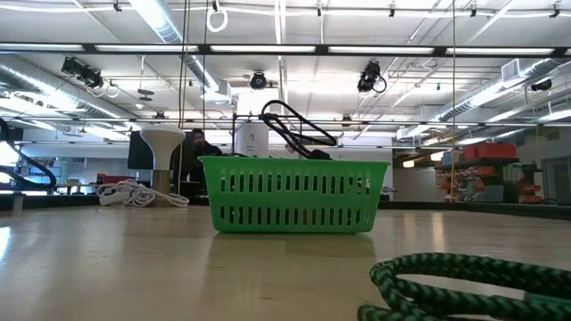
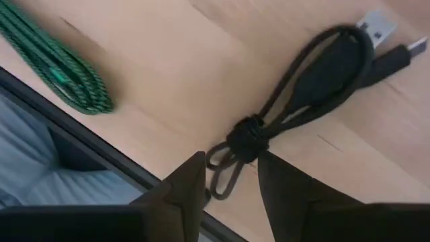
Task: Pick & Place USB Port
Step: Put the black USB cable into the green bin
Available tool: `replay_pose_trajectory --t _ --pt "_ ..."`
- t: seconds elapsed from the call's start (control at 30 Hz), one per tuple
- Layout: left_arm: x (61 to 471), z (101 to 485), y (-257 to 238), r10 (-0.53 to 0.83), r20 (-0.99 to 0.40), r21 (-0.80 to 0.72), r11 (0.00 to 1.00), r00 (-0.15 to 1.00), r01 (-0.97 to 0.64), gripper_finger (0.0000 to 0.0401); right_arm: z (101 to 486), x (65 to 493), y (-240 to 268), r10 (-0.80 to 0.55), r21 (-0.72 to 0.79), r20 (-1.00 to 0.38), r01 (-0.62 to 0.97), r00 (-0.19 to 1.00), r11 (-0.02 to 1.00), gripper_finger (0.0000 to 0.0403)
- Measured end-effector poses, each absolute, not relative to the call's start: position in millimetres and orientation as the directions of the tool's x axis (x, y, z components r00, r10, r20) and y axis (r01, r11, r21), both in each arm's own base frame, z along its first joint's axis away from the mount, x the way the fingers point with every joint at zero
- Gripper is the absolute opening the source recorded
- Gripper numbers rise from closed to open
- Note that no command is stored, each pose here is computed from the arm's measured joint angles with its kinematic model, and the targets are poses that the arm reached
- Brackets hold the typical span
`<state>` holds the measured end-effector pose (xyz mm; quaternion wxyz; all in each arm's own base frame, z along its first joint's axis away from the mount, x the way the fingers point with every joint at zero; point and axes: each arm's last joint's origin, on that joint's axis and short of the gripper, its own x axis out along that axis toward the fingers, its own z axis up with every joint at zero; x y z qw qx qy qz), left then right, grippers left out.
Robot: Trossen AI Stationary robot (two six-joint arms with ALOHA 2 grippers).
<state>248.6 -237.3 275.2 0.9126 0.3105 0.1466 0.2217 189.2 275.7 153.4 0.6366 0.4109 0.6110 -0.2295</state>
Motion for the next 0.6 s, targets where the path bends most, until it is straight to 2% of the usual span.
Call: replay_pose_trajectory --t 0.17,0.37,0.47,0.6 --pt "253.9 275.2 -231.6 0.515 -0.13 0.639 0.697 0.847 -0.326 0.0012 148.1 186.2 273.4 0.225 0.219 -0.968 0.802 0.109 0.555 0.0137" --pt "258.9 275.2 -226.0 0.534 -0.13 0.649 0.683 0.836 -0.335 0.0012 149.5 191.9 275.3 0.264 0.266 -0.955 0.796 0.138 0.544 0.0137" --pt "259.2 275.1 -225.7 0.535 -0.13 0.645 0.685 0.835 -0.338 0.0012 149.5 192.9 274.6 0.239 0.276 -0.955 0.814 0.173 0.511 0.0137" --pt "259.0 275.1 -225.8 0.534 -0.13 0.644 0.686 0.836 -0.338 0.0012 148.8 193.3 273.7 0.222 0.287 -0.955 0.799 0.196 0.528 0.0137"
